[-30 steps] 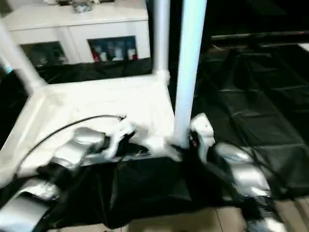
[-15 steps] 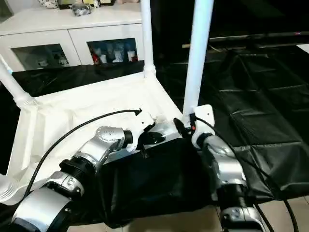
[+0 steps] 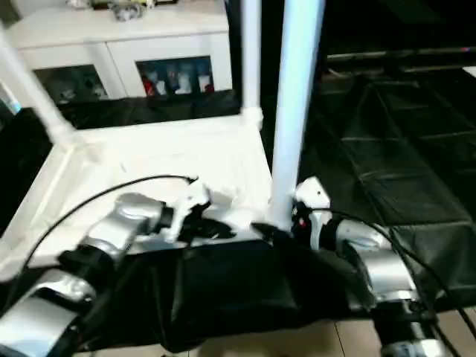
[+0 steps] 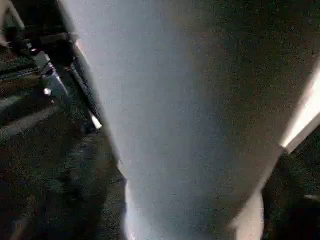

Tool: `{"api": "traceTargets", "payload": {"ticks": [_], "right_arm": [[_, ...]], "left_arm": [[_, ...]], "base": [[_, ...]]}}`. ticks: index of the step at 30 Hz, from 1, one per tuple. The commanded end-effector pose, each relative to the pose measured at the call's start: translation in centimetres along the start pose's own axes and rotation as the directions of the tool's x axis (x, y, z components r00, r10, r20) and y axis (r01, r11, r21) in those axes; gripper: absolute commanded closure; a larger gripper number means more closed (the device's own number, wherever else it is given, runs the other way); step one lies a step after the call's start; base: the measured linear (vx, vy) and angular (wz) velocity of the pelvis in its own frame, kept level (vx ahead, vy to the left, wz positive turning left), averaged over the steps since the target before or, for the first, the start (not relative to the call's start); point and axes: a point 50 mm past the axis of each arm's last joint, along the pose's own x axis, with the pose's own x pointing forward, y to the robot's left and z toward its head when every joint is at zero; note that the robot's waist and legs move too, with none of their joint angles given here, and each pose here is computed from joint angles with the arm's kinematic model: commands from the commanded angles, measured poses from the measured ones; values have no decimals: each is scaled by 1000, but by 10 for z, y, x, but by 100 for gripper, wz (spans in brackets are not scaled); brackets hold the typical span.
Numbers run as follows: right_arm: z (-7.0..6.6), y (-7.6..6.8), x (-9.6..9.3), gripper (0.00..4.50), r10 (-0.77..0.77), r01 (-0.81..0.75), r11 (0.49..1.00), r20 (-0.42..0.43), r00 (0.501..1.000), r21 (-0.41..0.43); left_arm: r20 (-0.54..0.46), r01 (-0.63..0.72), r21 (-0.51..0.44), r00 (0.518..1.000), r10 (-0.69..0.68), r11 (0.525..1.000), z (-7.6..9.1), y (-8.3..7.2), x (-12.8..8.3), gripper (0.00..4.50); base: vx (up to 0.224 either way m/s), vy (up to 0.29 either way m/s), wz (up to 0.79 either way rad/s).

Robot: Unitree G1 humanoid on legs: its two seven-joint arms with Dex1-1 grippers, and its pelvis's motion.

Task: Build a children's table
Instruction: Rotate leg to tighten

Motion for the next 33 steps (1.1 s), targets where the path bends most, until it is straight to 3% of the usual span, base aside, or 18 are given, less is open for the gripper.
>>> {"api": "traceTargets", "payload": {"ticks": [1,10,14,15,17,18,21,22,23,24,27,28,30,32,33], "right_arm": [[-1,8,3,122,69,-69,998,-6,998,6],[-4,15,7,175,108,-108,994,-7,994,18],[-10,13,14,178,6,-5,999,-7,1000,49],[-16,5,21,178,-139,140,986,-22,990,87],[-21,-1,27,178,-264,267,955,-39,964,126],[-26,-6,34,178,-392,395,900,-54,919,186],[-29,-8,39,178,-472,474,849,-68,879,235],[-30,-8,50,178,-542,543,792,-85,836,281],[-29,-7,55,178,-549,549,786,-88,831,285],[-28,-4,61,178,-543,543,793,-84,836,275],[-19,9,73,178,-421,416,886,-23,907,206],[-15,11,72,122,-381,366,898,18,924,243],[-13,10,69,108,-366,344,902,39,930,262],[-11,9,62,102,-314,292,925,57,948,243],[-10,9,57,79,-277,261,944,52,960,200]], "left_arm": [[58,73,34,996,-75,997,14,-5,2,450],[58,72,34,996,-74,997,13,-7,0,450],[77,-21,25,997,19,999,16,-1,6,450],[88,-123,15,989,121,992,19,7,11,450],[96,-219,4,971,217,976,22,13,16,450],[105,-292,-2,951,291,956,26,18,23,450],[112,-339,-14,934,339,941,30,20,29,450],[126,-386,-34,914,387,922,36,22,38,450],[134,-392,-39,909,394,919,39,21,42,450],[141,-394,-37,908,396,918,41,20,45,450],[152,-364,-22,919,363,931,44,18,51,450],[153,-338,-7,930,335,941,43,16,50,450],[154,-320,2,936,316,947,42,15,49,450],[157,-275,18,950,269,961,39,13,46,450],[158,-248,27,958,240,968,37,11,43,450]], "base": [[0,0,0],[0,0,0],[0,0,0],[0,0,0],[0,0,0],[0,0,0],[0,0,0],[0,0,0],[0,0,0],[0,0,0],[0,0,0],[0,0,0],[0,0,0],[0,0,0],[0,0,0]]}}
